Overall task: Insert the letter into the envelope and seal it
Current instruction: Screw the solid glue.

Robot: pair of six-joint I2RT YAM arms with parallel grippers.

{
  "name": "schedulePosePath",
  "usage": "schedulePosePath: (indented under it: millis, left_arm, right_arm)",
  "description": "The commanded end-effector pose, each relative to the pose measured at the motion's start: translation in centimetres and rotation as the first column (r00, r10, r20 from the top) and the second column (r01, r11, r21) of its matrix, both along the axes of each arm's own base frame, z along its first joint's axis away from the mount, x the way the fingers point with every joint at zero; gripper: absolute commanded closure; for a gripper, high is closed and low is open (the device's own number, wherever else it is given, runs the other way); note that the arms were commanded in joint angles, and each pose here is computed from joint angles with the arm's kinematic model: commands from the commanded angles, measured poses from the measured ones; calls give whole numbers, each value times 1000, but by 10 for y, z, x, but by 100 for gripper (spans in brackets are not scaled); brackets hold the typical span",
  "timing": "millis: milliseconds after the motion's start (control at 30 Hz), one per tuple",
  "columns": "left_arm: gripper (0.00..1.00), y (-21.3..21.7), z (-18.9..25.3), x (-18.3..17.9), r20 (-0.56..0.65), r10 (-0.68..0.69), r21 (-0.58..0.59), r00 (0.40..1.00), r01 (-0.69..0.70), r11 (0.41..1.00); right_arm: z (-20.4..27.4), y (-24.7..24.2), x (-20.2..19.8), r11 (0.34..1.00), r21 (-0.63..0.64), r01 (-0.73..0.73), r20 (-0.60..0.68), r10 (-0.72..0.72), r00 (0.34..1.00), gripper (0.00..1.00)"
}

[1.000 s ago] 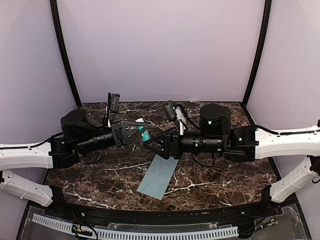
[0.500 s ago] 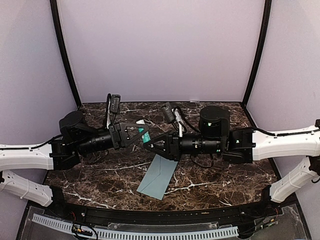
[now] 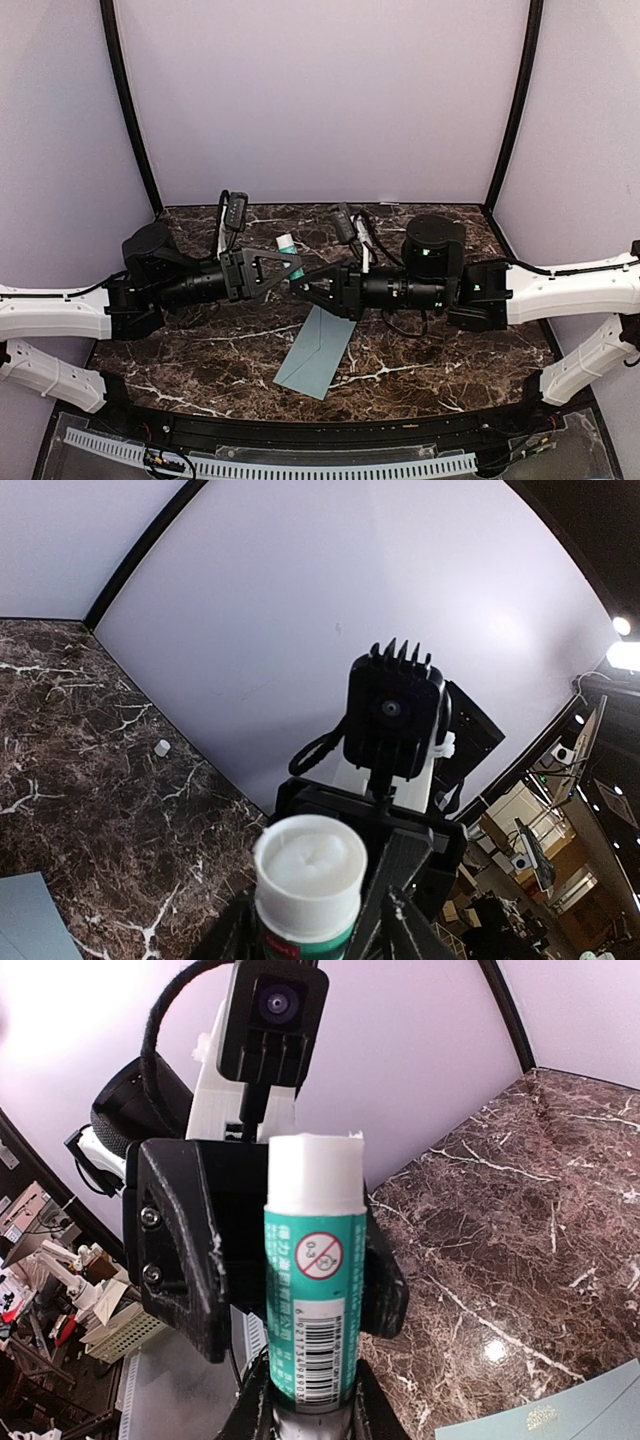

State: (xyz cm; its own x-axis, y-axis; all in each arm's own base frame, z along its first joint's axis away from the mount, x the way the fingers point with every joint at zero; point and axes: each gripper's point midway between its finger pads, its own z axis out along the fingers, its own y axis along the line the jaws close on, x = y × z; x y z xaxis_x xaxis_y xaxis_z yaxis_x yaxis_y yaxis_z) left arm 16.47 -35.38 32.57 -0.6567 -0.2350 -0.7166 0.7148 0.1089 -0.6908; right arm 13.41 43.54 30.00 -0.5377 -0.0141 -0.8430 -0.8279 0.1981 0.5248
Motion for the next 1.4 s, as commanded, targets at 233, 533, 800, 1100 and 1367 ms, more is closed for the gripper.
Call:
schedulePosePath:
  millis: [233, 533, 800, 1100, 1367]
  left_arm:
    - [80, -5, -2, -5, -8, -47, -38, 999, 47, 998]
    - [100, -6, 0, -3, 1, -42, -44, 999, 42, 998]
    - [100, 1, 5, 17, 40, 10, 69, 999, -13, 998]
    - [100, 26, -15, 55, 117, -83, 334, 990, 39, 942]
    - [100, 25, -37, 76, 279, -179, 450, 943, 36, 892]
  right_arm:
    - [23, -7, 5, 997, 76, 31, 24, -33, 999, 88]
    - [17, -7, 6, 997, 63, 37, 10, -38, 999, 75]
    - [10, -35, 17, 990, 8, 140, 8, -140, 990, 30]
    - [-47, -146, 85, 793, -295, 533, -9, -560, 829, 27]
    - [-118, -288, 156, 428, -565, 706, 28, -845, 534, 27]
